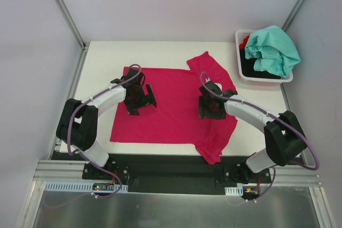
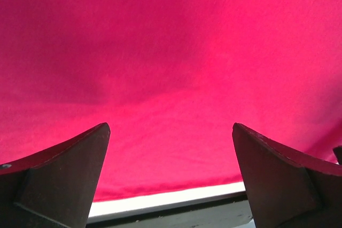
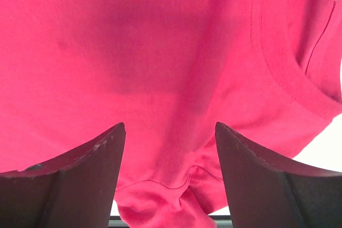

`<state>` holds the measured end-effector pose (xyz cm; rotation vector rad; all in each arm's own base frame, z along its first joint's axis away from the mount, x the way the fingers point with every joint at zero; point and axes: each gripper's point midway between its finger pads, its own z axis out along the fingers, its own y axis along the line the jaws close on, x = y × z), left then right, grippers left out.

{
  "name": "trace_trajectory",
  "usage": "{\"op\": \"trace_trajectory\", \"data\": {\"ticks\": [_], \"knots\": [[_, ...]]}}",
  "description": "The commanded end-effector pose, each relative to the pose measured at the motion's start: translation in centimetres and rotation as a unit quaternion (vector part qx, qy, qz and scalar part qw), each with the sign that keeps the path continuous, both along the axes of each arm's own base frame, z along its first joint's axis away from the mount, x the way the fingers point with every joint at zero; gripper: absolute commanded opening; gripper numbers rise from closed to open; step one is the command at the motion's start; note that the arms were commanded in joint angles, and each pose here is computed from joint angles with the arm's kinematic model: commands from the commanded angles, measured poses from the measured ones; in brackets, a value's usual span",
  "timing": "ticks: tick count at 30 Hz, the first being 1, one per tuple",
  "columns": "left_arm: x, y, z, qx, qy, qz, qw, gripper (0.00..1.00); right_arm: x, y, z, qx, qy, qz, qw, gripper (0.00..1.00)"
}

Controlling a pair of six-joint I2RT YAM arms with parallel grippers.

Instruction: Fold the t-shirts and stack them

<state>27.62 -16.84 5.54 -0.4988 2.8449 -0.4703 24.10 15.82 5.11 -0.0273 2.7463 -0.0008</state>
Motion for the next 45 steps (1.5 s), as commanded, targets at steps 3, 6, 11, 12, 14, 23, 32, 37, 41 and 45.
{"op": "trace_trajectory", "data": {"ticks": [3,6,11,12,14,23,32,37,41,45], "knots": [[3.2,-2.2,-0.1,-0.032,-0.038,-0.013,0.999,0.99,4.2,0.7,2.4,0.045,-0.028,0.020,0.998,0.72],[4.0,-2.3,-1.2,-0.037,-0.036,-0.005,0.999,0.99,5.1,0.0,2.0,0.045,-0.018,0.015,0.999,0.72],[5.1,-1.3,-2.8,-0.047,-0.026,0.014,0.998,0.99,5.9,-1.0,0.6,0.052,0.002,0.004,0.999,0.72],[5.7,-0.9,-2.7,-0.050,-0.029,0.021,0.998,0.99,6.1,-1.1,0.3,0.053,0.006,0.003,0.999,0.72],[6.2,-0.6,-3.0,-0.051,-0.027,0.024,0.998,0.99,6.3,-1.2,-0.4,0.056,0.018,0.003,0.998,0.72],[8.4,-1.0,-2.1,-0.082,-0.034,0.028,0.996,0.99,8.2,-0.3,-1.7,0.066,0.034,-0.001,0.997,0.74],[9.2,-0.9,-3.9,-0.086,-0.014,0.025,0.996,0.99,10.8,-0.1,-2.6,0.080,0.043,-0.002,0.996,0.73],[8.8,-1.3,-2.5,-0.100,-0.020,0.025,0.994,0.99,11.4,0.1,-2.2,0.086,0.042,-0.005,0.995,0.73],[9.0,-1.0,-1.2,-0.094,-0.040,0.021,0.995,0.99,11.5,0.0,-1.4,0.089,0.033,-0.003,0.996,0.73],[9.2,-1.3,0.3,-0.103,-0.042,0.018,0.994,0.99,11.3,-0.1,0.1,0.089,0.029,0.002,0.996,0.73]]}}
